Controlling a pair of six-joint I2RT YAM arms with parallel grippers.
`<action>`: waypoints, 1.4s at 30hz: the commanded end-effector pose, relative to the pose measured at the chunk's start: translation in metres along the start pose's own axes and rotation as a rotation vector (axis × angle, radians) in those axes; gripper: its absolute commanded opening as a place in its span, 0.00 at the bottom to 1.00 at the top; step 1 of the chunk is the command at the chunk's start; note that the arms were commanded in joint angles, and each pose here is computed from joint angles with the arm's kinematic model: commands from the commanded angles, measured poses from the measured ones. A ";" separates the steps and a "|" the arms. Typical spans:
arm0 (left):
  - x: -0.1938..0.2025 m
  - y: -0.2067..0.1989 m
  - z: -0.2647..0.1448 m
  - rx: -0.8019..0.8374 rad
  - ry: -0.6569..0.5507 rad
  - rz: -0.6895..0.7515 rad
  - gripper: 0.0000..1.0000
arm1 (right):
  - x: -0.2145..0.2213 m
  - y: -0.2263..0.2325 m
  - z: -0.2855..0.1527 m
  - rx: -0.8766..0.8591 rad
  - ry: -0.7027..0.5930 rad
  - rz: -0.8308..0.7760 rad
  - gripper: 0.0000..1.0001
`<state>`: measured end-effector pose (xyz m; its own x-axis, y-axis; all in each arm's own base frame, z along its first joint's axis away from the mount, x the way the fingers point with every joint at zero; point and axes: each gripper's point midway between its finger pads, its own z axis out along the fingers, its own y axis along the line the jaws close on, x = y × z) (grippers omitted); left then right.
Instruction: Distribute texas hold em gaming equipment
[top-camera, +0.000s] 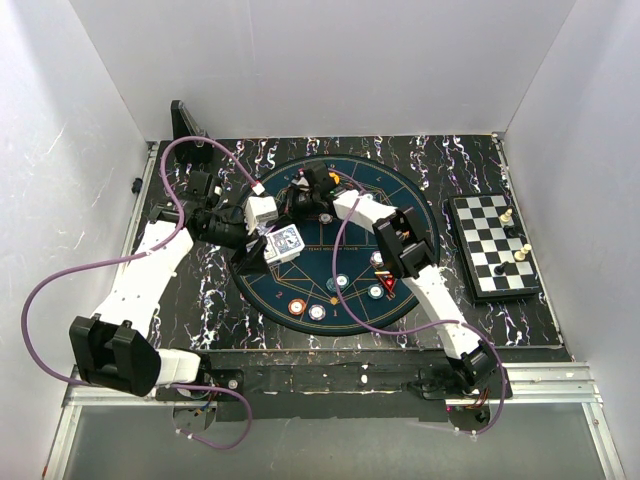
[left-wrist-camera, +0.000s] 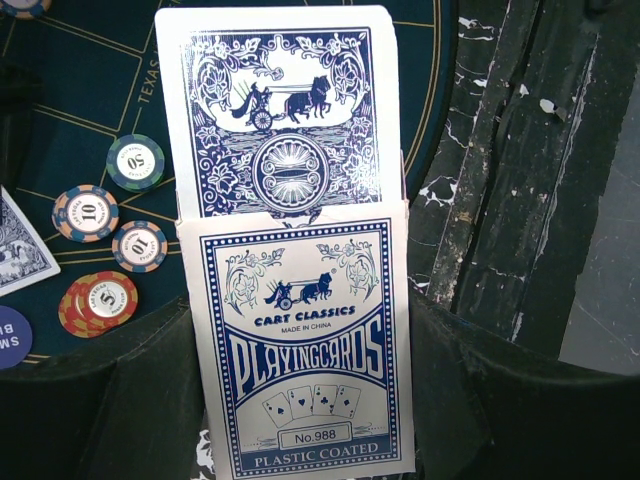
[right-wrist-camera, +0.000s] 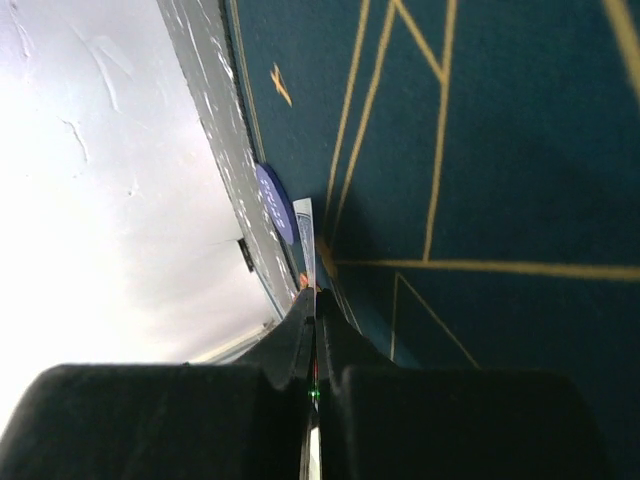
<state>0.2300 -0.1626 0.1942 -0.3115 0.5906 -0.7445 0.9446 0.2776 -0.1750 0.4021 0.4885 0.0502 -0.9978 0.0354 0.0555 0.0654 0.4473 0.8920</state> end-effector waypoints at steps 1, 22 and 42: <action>-0.018 0.002 -0.009 -0.018 -0.048 0.031 0.17 | -0.026 0.053 -0.011 -0.129 -0.074 -0.053 0.01; -0.022 0.000 -0.015 -0.051 -0.073 0.035 0.17 | -0.014 0.027 -0.035 0.134 -0.131 -0.156 0.77; -0.011 -0.007 -0.012 -0.044 -0.071 0.039 0.18 | 0.039 0.126 -0.181 0.004 -0.257 -0.277 0.86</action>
<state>0.2279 -0.1599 0.2036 -0.3056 0.5645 -0.7668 0.9399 0.3076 -0.1482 0.3861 0.4081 0.1856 -0.9654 0.0996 -0.2409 -0.1385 0.5867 0.7979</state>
